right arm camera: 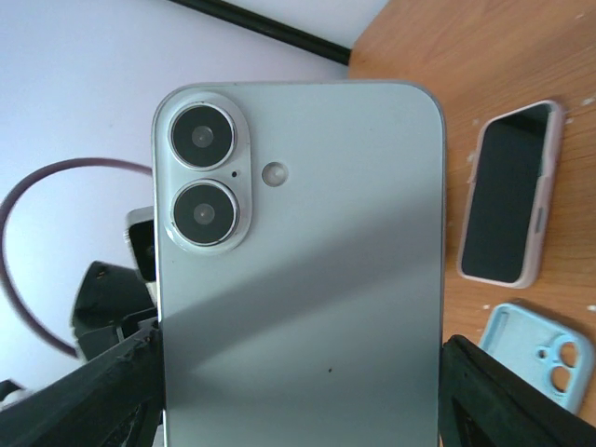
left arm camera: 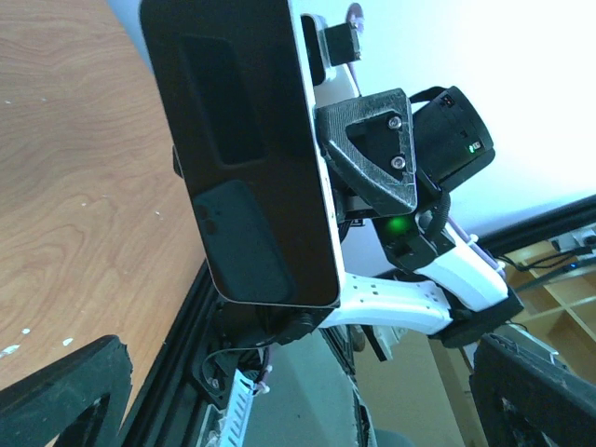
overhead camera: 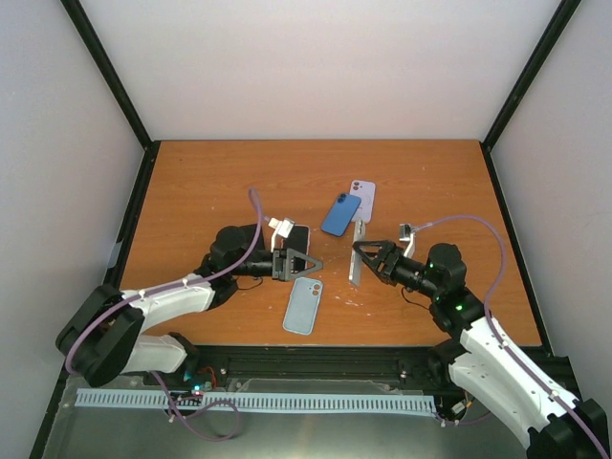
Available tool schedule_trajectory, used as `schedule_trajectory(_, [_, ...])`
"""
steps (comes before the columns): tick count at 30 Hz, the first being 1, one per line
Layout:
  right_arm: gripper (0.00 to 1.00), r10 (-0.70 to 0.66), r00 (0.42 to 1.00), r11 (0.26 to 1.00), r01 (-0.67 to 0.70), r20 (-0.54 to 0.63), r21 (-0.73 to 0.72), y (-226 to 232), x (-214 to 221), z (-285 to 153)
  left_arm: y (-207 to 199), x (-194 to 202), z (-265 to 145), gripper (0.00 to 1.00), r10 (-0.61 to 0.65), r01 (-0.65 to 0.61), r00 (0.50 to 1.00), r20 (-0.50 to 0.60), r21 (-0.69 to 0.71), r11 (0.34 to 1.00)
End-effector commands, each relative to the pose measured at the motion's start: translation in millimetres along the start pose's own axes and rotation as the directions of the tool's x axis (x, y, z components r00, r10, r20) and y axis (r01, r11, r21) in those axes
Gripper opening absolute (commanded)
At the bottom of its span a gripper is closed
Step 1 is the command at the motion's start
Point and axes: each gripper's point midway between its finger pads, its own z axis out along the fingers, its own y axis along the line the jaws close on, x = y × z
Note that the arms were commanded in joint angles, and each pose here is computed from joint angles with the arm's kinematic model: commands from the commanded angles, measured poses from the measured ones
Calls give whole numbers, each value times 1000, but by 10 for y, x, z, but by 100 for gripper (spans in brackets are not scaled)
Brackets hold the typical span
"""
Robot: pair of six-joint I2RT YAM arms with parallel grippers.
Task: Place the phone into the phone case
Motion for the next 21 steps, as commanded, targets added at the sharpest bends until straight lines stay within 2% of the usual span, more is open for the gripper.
schedule_trajectory(1, [55,-16,1000,989,17,10,-149,447,-29,-12,-245,-70,110,99,69,-67,997,-18,90,994])
schedule_trajectory(21, [55,-19,998,972,5,-58,-234,714,222,250,-308,-29,337,98,43,-29,996,-75,177,984])
